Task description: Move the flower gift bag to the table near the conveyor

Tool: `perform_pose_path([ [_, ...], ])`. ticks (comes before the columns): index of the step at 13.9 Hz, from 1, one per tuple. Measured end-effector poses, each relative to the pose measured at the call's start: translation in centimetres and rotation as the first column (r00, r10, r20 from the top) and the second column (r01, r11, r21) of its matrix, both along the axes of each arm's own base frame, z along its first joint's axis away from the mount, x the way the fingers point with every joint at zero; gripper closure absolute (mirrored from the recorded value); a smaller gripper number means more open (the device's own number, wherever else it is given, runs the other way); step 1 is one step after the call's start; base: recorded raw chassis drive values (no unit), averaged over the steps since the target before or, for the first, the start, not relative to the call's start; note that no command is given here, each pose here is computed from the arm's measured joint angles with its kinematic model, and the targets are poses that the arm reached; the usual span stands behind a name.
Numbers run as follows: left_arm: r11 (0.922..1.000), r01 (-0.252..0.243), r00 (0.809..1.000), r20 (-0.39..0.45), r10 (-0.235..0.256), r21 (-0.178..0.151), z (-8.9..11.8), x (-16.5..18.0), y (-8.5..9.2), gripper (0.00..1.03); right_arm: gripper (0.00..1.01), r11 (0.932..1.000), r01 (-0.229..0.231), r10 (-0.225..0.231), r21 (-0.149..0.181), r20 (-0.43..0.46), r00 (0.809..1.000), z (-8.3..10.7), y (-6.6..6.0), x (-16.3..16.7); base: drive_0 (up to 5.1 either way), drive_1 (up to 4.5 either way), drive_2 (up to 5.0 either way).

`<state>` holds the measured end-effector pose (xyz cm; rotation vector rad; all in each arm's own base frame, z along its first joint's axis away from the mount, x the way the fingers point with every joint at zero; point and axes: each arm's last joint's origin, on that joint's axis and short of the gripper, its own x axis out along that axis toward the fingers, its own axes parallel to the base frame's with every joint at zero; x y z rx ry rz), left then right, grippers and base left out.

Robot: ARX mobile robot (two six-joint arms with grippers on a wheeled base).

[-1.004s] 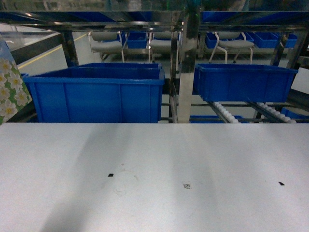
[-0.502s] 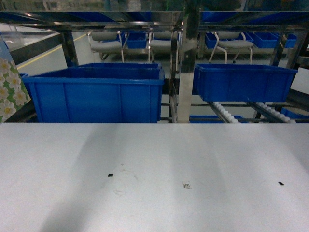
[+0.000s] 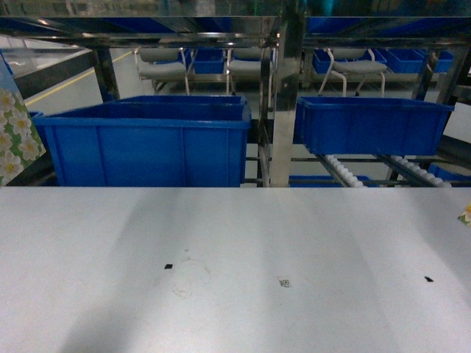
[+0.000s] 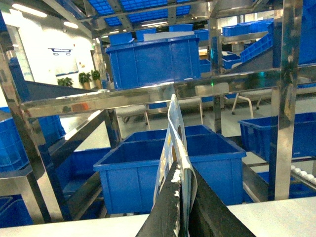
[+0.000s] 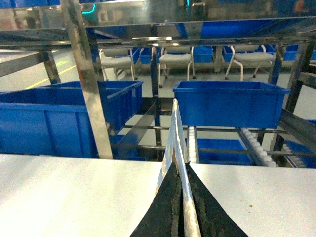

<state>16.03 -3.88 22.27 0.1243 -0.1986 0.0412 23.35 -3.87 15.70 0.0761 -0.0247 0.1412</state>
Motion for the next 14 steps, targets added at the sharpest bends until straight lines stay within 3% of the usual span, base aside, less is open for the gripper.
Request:
perform_pose_path([
  [5,1.0,0.0,1.0,0.0,0.0,0.0,0.0,0.0,0.0,1.01,0.99,0.9979,-0.064,0.064,0.009,-0.078,0.995,-2.0,0.7,3.2,0.0,0.0,0.0],
  [8,1.0,0.0,1.0,0.001,0.0,0.0,0.0,0.0,0.0,1.01,0.99,0.998,-0.062,0.064,0.015,-0.187,0.98,-5.0,-0.2,3.5,0.0,0.0,0.0],
  [14,1.0,0.0,1.0,0.001,0.0,0.0,0.0,0.0,0.0,1.01,0.99,0.9991,-0.043,0.042,-0.001,-0.19,0.981,-5.8,-1.4,5.1,0.0,0.0,0.0],
])
